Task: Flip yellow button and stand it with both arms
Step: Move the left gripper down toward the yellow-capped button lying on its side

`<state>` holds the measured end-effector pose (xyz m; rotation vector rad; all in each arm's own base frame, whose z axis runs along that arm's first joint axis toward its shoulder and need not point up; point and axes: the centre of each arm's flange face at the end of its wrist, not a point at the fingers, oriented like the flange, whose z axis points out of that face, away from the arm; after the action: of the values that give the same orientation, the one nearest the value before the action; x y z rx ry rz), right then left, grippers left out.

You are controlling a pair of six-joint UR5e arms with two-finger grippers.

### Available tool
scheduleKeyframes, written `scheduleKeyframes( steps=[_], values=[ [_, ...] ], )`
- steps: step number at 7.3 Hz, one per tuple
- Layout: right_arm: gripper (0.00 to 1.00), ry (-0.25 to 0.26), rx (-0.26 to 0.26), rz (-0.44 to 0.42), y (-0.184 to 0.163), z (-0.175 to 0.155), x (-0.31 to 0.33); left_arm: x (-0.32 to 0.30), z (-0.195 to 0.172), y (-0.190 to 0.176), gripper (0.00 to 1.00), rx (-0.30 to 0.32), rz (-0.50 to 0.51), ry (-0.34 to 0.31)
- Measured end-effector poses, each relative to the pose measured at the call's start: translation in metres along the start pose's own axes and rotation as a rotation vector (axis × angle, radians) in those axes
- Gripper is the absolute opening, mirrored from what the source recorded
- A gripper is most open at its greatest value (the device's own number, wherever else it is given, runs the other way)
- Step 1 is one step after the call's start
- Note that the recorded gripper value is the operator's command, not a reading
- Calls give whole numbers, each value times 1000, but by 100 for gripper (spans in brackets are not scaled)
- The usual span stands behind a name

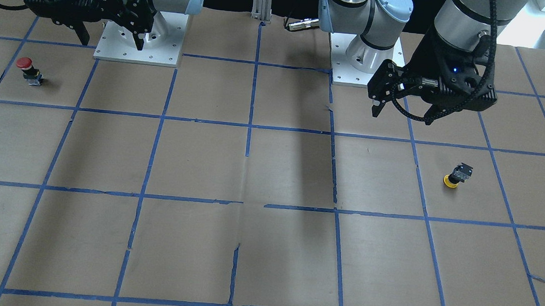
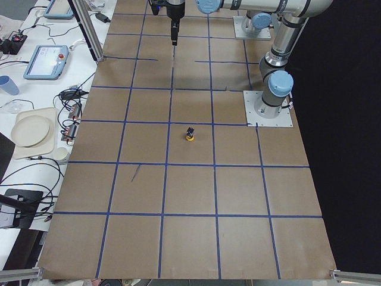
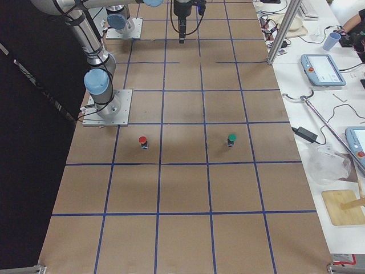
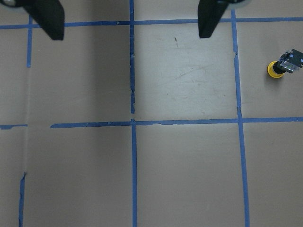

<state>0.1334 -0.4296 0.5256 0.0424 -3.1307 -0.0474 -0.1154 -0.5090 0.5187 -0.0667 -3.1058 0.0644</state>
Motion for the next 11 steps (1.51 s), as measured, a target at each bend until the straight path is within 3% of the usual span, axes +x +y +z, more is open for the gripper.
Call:
scheduleKeyframes(
  steps=[3, 4, 6, 8, 9, 11],
  values=[
    [100, 0, 2, 0, 0, 0, 0, -2, -2, 5, 100, -21, 57, -4],
    [100, 0, 2, 0, 0, 0, 0, -16, 3, 7, 100, -45, 97, -32],
    [100, 0, 3, 1, 0, 0, 0, -77, 27, 8, 100, -129, 165, -99],
    [100, -2, 1, 2, 0, 0, -1, -154, 69, 18, 100, -206, 205, -65],
    [100, -3, 2, 3, 0, 0, -1, -194, 97, 22, 100, -191, 259, -60],
    [100, -2, 17, 2, -2, -1, 0, -256, 162, 24, 100, -103, 420, -86]
  ],
)
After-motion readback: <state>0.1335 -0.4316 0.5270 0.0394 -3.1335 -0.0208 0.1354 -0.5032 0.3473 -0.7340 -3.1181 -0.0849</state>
